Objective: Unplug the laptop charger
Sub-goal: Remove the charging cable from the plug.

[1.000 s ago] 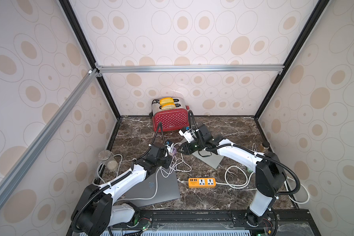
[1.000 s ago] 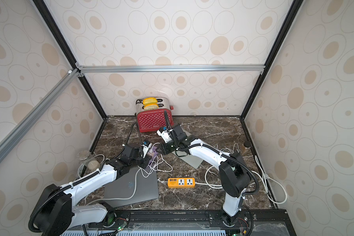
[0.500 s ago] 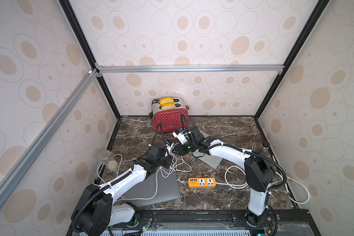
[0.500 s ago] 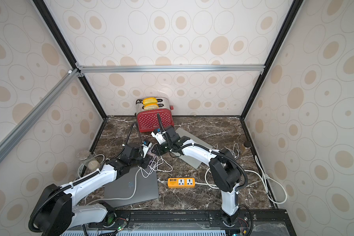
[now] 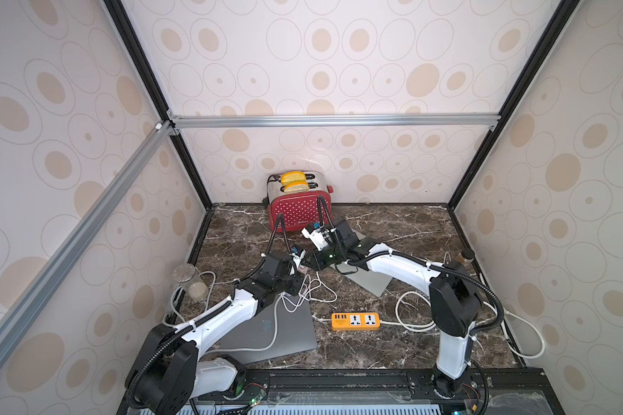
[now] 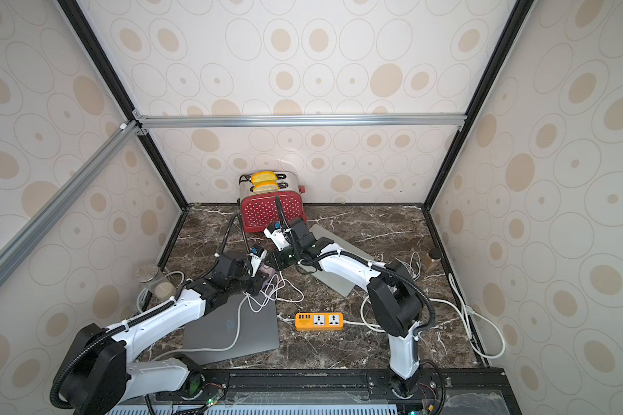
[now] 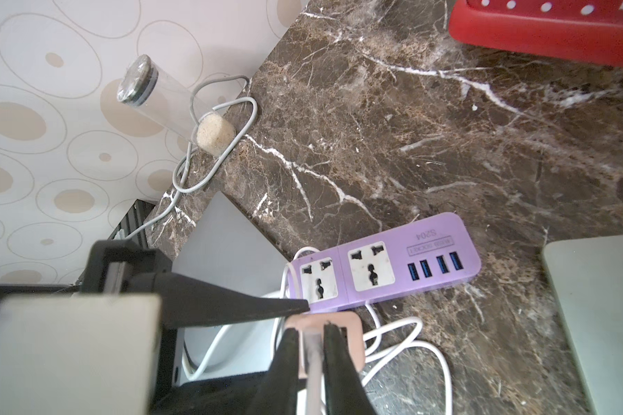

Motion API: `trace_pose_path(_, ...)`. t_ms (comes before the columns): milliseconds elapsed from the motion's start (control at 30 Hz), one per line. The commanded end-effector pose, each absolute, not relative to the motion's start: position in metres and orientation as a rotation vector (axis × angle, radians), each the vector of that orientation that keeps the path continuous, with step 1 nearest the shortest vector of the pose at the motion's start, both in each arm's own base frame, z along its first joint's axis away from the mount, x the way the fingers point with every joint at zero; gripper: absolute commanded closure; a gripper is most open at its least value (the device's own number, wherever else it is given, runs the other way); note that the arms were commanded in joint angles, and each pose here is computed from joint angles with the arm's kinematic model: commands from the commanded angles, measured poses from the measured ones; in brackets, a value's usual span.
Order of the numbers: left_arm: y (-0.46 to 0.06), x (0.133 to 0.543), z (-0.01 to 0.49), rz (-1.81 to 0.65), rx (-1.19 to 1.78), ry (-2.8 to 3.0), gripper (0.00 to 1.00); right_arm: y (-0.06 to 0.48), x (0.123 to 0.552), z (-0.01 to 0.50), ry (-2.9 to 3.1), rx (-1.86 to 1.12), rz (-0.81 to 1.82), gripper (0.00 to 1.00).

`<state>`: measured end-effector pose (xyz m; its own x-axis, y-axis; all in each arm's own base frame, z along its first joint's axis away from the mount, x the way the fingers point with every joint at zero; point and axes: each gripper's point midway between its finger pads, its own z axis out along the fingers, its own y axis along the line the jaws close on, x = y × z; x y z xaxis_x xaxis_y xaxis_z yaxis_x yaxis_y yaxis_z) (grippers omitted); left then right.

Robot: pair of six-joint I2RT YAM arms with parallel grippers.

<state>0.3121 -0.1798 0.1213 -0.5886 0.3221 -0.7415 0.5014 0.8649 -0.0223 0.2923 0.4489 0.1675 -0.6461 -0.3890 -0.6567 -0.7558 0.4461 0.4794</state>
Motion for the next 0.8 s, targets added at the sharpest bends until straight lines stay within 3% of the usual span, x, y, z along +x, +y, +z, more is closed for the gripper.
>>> trace_pose_path(0,-0.179,0.318,0.136,-0.291,0.574,2.201,0.96,0.455,0.290,0.164,2.262,-0.974,1.092,0.84)
trace_pose_path(100,-0.178,0.318,0.136,-0.286,0.575,2.200,0.95,0.453,0.289,0.160,2.278,-0.975,1.082,0.86)
trace_pose_path(300,-0.179,0.319,0.136,-0.283,0.580,2.199,0.95,0.454,0.288,0.159,2.282,-0.974,1.086,1.00)
trace_pose_path(767,-0.174,0.317,0.134,-0.260,0.576,2.200,0.96,0.442,0.302,0.160,2.346,-0.857,1.104,1.00)
